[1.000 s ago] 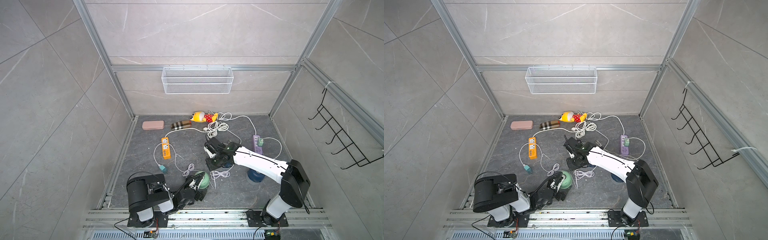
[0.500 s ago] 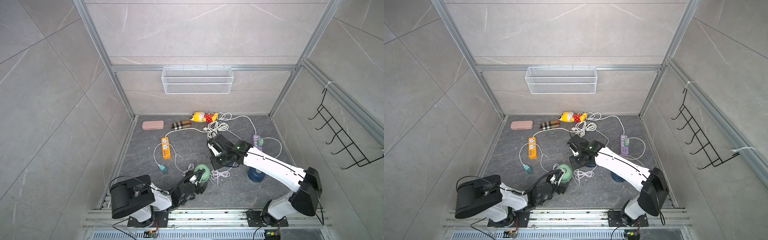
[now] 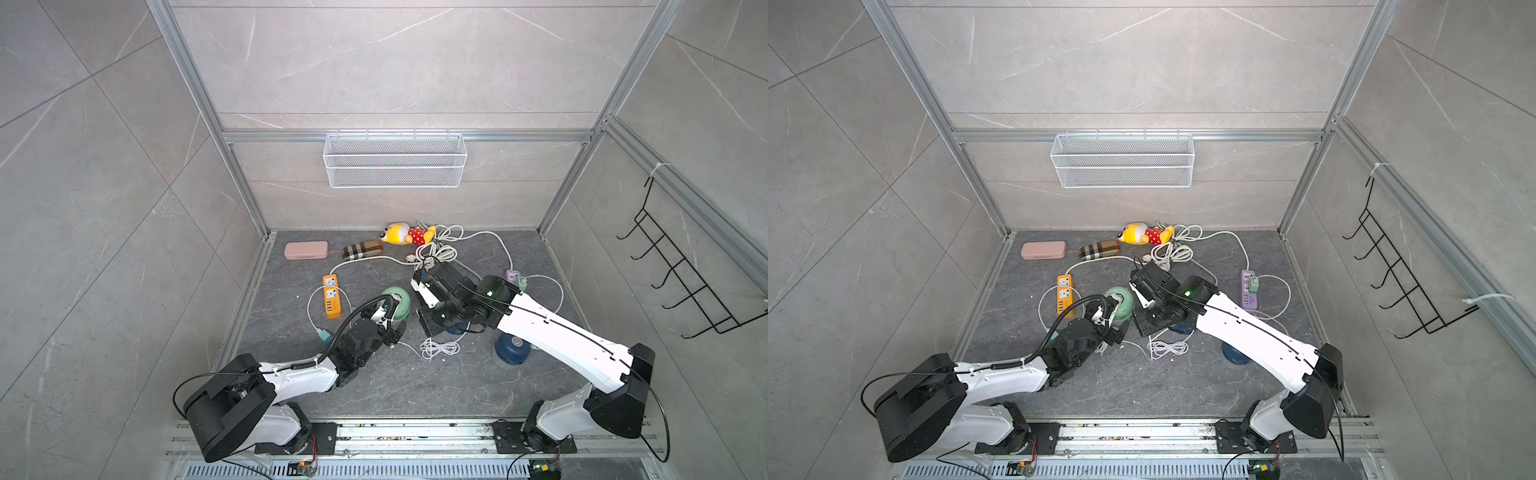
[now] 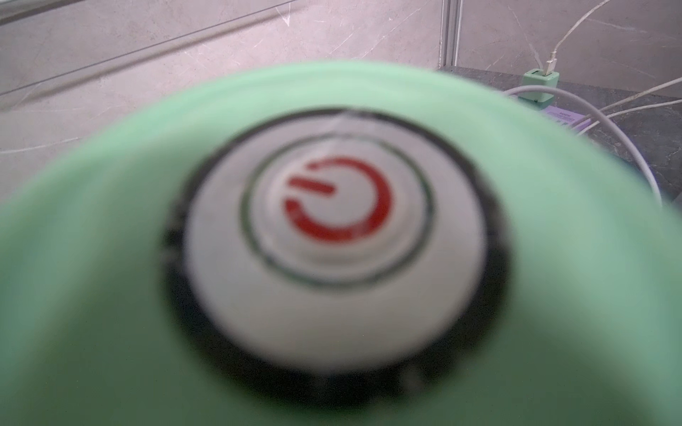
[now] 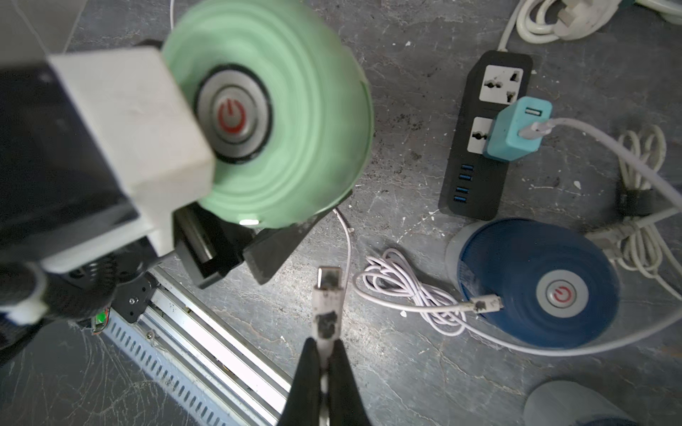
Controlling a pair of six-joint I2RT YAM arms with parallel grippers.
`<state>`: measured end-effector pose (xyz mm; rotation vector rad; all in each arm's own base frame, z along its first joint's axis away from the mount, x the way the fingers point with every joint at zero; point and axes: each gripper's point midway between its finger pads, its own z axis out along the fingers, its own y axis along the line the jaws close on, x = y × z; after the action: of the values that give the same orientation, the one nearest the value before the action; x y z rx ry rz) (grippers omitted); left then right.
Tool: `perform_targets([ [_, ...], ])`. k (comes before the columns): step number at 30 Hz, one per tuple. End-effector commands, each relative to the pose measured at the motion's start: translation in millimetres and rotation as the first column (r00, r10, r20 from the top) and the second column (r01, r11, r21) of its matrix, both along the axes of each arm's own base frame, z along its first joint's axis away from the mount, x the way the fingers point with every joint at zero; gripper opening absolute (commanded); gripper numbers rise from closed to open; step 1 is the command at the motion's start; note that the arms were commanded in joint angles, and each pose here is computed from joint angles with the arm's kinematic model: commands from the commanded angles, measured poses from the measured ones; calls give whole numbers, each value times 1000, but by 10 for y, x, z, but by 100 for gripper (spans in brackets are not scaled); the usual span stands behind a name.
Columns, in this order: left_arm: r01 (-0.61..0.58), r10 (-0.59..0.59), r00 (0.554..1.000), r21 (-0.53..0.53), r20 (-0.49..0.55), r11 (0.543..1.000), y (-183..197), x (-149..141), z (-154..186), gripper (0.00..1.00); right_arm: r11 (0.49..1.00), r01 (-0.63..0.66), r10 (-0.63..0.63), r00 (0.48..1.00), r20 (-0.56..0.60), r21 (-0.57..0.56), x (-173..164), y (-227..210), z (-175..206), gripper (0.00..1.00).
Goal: Charge the cordless meat grinders
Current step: Insert the charging cable into the cordless meat grinder.
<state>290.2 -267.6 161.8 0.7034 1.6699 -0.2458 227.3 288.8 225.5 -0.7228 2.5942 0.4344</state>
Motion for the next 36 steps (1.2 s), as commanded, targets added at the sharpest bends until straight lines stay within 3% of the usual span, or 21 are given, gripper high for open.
perform_targets([
  [1,49,-47,996,-35,74,998,-141,50,324,61,999,-35,36,999,5,-18,-33,79,25,0],
  [36,112,-113,993,18,34,994,-193,-40,262,58,989,-44,45,999,7,-144,39,178,-165,0],
])
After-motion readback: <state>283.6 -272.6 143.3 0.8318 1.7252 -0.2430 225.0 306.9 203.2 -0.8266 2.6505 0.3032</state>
